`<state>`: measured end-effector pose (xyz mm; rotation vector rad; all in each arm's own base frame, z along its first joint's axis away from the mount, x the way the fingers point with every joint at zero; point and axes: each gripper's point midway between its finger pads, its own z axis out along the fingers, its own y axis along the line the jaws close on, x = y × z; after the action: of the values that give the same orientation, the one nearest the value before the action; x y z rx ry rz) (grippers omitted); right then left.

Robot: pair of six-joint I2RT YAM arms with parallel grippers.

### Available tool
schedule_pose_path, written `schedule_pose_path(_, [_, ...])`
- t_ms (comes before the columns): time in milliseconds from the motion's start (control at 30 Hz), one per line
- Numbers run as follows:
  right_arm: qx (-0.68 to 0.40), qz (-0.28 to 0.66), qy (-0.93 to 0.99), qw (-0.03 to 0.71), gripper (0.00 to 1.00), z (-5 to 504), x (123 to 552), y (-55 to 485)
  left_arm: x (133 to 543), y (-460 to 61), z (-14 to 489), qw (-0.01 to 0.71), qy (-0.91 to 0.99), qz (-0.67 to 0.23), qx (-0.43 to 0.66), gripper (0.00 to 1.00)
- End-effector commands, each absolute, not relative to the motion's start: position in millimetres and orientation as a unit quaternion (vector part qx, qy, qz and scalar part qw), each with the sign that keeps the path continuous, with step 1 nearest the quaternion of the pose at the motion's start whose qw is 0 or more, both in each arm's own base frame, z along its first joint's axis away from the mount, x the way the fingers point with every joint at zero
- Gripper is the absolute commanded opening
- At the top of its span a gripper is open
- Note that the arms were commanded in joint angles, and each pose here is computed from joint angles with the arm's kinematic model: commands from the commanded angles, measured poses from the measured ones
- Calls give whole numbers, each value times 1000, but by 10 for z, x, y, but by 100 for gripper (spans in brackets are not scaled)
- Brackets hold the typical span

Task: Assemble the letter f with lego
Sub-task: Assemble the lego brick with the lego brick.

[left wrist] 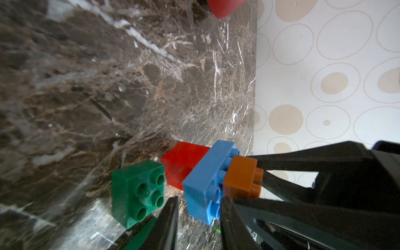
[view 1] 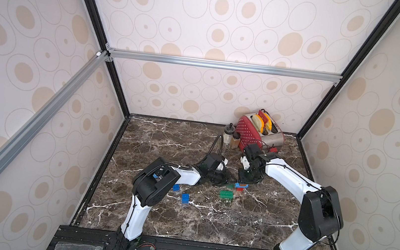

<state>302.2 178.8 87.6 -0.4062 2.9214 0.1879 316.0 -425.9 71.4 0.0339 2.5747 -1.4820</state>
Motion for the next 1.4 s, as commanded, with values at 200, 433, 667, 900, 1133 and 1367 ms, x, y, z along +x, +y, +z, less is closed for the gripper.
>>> schedule_pose_path(200, [-130,52,987,78,33,811,3035,1756,3136,-4365,707,79,857,-509,18,32])
schedule_pose_path(433, [-133,41,988,65,33,755,3027,1731,3128,-4354,674,79,858,-508,18,30])
schedule_pose_path(667, [-138,30,988,60,32,727,3023,1698,3121,-4358,660,76,857,-509,19,29])
schedule_pose_path(900, [-137,17,989,52,32,630,2989,1646,3128,-4364,653,76,857,-509,20,29])
schedule_pose_path(1133, [-130,8,990,46,30,487,2937,1595,3123,-4366,612,73,859,-506,19,27])
schedule_pose_path(1367, [-130,-4,991,43,30,408,2920,1568,3118,-4360,579,71,861,-503,20,27])
